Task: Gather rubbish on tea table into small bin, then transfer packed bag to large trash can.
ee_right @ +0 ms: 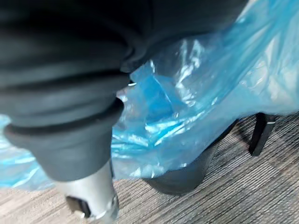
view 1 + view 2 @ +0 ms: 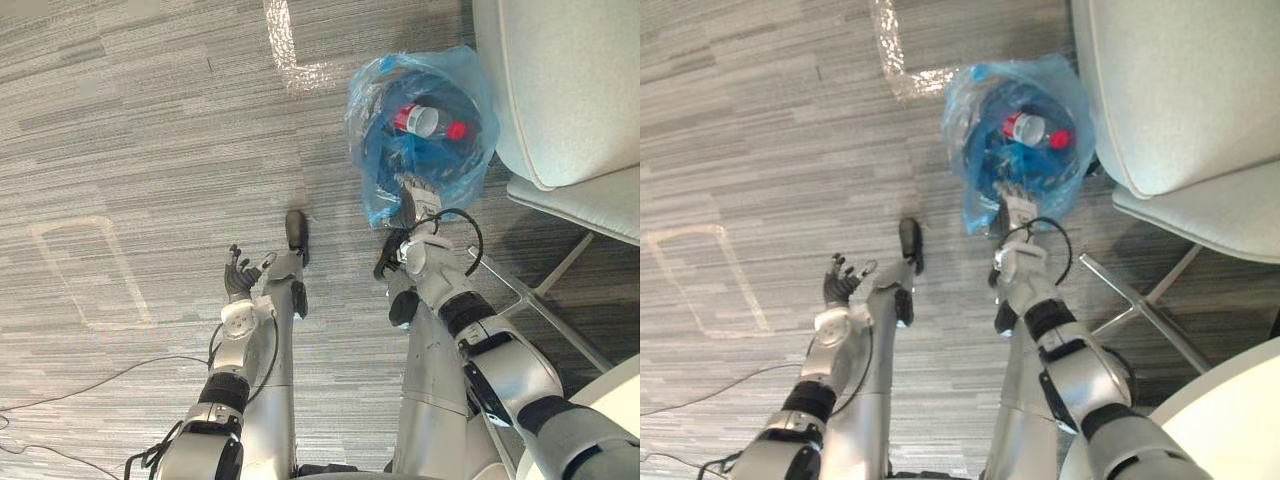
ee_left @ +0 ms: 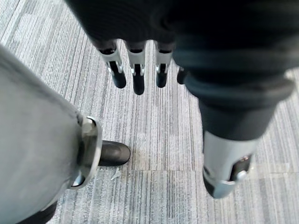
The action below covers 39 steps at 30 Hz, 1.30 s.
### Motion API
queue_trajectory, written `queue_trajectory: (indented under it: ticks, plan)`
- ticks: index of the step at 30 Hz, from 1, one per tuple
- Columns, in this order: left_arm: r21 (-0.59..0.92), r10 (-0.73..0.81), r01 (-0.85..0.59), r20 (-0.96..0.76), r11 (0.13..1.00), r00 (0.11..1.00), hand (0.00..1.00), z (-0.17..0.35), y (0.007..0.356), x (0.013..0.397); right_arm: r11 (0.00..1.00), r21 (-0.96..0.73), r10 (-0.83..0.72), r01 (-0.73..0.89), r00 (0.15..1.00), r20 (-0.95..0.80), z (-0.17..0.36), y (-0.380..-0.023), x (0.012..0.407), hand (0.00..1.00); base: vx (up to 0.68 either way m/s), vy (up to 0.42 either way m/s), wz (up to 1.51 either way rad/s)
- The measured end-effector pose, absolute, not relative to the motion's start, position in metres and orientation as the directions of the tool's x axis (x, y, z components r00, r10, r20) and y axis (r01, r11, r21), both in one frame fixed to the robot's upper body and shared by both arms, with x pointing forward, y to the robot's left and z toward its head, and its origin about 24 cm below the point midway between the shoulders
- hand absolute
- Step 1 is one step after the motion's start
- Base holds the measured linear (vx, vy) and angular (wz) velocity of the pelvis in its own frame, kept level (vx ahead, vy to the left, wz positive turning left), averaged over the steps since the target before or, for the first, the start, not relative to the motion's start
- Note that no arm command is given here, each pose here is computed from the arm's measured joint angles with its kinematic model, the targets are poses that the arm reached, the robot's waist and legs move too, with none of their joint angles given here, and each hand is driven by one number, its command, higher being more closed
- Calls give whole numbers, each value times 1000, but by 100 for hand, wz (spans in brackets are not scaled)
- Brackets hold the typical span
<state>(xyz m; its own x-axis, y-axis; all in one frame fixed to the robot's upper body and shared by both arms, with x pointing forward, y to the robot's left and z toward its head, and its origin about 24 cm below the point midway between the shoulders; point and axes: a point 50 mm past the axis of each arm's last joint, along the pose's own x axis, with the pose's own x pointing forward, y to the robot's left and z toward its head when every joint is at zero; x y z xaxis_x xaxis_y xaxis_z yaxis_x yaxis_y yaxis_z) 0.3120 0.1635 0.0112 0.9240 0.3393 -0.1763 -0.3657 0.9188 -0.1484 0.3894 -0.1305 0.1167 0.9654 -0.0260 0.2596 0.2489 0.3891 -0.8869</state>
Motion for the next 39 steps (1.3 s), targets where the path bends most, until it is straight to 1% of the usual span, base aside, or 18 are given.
queue_trajectory:
  ticks: [1, 2, 4, 10, 15, 20, 24, 30, 34, 37, 39]
  plan:
    - [-151, 340, -367, -177, 918, 924, 0, 11, 164, 312, 392, -886, -24, 247, 966, 258, 117, -129, 390, 100, 0, 0, 0]
    - [-155, 345, -373, -179, 915, 921, 0, 11, 165, 312, 430, -871, -17, 237, 967, 255, 118, -122, 390, 100, -23, -10, -3]
    - [-156, 347, -375, -181, 914, 920, 0, 11, 165, 312, 459, -856, -5, 239, 964, 267, 121, -117, 389, 100, -29, -5, -4]
    - [-152, 349, -381, -200, 912, 916, 0, 8, 166, 311, 545, -797, 15, 259, 948, 319, 132, -111, 385, 100, -33, -1, -7]
    - [-122, 341, -377, -239, 918, 909, 0, 1, 165, 308, 625, -744, 21, 235, 948, 317, 122, -109, 373, 100, -53, -16, -20]
    - [-78, 316, -356, -316, 931, 895, 0, -20, 158, 292, 694, -700, 8, 166, 971, 238, 92, -113, 354, 100, -17, -9, -11]
    - [-37, 299, -340, -395, 940, 869, 0, -43, 157, 272, 759, -644, 15, 96, 986, 165, 65, -110, 329, 100, 50, -10, -6]
    - [23, 289, -310, -433, 950, 854, 0, -56, 160, 257, 798, -602, 30, 30, 996, 89, 40, -112, 300, 100, 67, -19, 0]
    - [82, 287, -285, -497, 955, 819, 0, -74, 162, 235, 834, -551, 42, -20, 999, 28, 23, -110, 274, 100, 74, -27, -2]
    - [125, 262, -232, -543, 965, 797, 0, -88, 158, 218, 874, -483, 55, -52, 998, -8, 16, -106, 259, 100, 95, -12, -7]
    - [149, 244, -194, -569, 970, 785, 0, -95, 156, 210, 879, -473, 55, -62, 998, -28, 10, -108, 253, 100, 108, 9, -2]
